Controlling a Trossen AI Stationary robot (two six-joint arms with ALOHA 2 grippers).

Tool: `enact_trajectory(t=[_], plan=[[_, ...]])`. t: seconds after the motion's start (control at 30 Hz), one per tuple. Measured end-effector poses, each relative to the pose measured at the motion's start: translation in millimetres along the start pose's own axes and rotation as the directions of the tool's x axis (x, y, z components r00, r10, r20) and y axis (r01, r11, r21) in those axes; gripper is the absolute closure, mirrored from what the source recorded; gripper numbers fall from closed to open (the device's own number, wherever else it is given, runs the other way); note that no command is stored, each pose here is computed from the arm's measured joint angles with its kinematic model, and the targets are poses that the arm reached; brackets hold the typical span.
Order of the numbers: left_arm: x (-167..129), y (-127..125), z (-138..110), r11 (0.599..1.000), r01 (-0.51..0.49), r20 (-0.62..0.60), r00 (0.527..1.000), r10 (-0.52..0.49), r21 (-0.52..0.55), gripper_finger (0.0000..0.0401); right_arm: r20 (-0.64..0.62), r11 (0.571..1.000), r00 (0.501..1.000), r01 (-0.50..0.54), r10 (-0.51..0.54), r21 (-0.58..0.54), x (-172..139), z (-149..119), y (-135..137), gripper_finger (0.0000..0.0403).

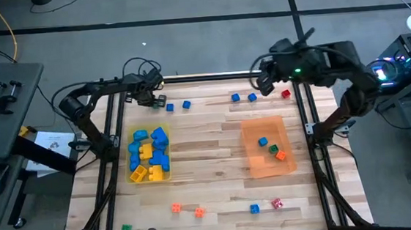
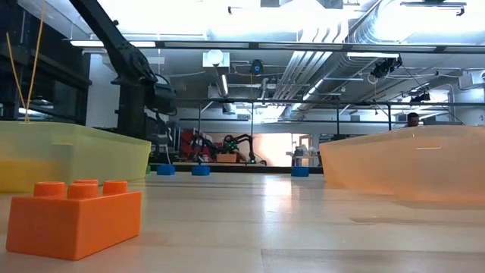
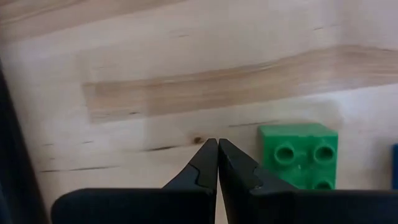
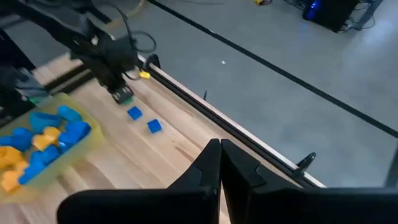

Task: Sort blocks by size
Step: Adjust the small green game piece

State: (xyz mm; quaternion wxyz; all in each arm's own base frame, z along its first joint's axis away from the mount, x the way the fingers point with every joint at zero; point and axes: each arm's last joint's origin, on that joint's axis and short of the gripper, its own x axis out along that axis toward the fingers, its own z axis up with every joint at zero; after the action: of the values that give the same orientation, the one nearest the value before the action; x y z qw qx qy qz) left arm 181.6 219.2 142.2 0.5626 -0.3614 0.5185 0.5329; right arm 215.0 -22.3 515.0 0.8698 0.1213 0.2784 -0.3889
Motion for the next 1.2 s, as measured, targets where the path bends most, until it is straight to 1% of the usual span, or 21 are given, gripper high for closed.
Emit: enact_trajectory(t=[0.17, 0.27, 0.37, 0.47, 0.77, 1.0, 1.07, 1.2], plan=[[5.7, -10.0, -0.3, 1.000, 0.005, 0.023, 1.000, -0.005, -0.014, 0.0401, 0.020, 0.999, 0.999, -0.034, 0.034, 0.028, -12.4, -3.2, -1.5, 0.0402], [4.7, -17.5, -1.7, 0.999, 0.020, 0.051, 0.999, -0.019, -0.026, 0.0401, 0.022, 0.999, 0.999, -0.047, 0.047, 0.022, -14.8, -4.6, 0.4, 0.0402], [2.2, -29.3, -1.1, 0.996, 0.085, 0.098, 0.992, -0.081, -0.031, 0.0401, 0.025, 0.999, 0.999, -0.045, 0.044, 0.018, -15.1, -4.9, 1.3, 0.0402], [-0.3, -38.8, -3.3, 0.989, 0.140, 0.112, 0.985, -0.134, -0.040, 0.0401, 0.025, 0.999, 0.999, -0.043, 0.043, 0.018, -14.9, -4.8, 1.3, 0.0402], [-11.4, -72.5, -13.7, 0.949, 0.304, 0.180, 0.941, -0.286, -0.079, 0.0401, 0.036, 1.000, 0.999, -0.026, 0.025, 0.018, -14.7, -4.5, 0.9, 0.0402], [-21.5, -92.9, -14.3, 0.896, 0.433, 0.281, 0.876, -0.392, -0.100, 0.0401, 0.036, 1.000, 0.999, -0.024, 0.024, 0.013, -14.6, -4.5, 1.0, 0.0402], [-23.3, -96.0, -14.7, 0.886, 0.453, 0.295, 0.864, -0.408, -0.101, 0.0401, 0.037, 1.000, 0.999, -0.024, 0.024, 0.011, -14.6, -4.4, 1.0, 0.0402], [-25.2, -101.1, -19.4, 0.878, 0.470, 0.281, 0.858, -0.431, -0.089, 0.0401, 0.036, 1.000, 0.999, -0.024, 0.024, 0.010, -14.6, -4.5, 1.0, 0.0402]])
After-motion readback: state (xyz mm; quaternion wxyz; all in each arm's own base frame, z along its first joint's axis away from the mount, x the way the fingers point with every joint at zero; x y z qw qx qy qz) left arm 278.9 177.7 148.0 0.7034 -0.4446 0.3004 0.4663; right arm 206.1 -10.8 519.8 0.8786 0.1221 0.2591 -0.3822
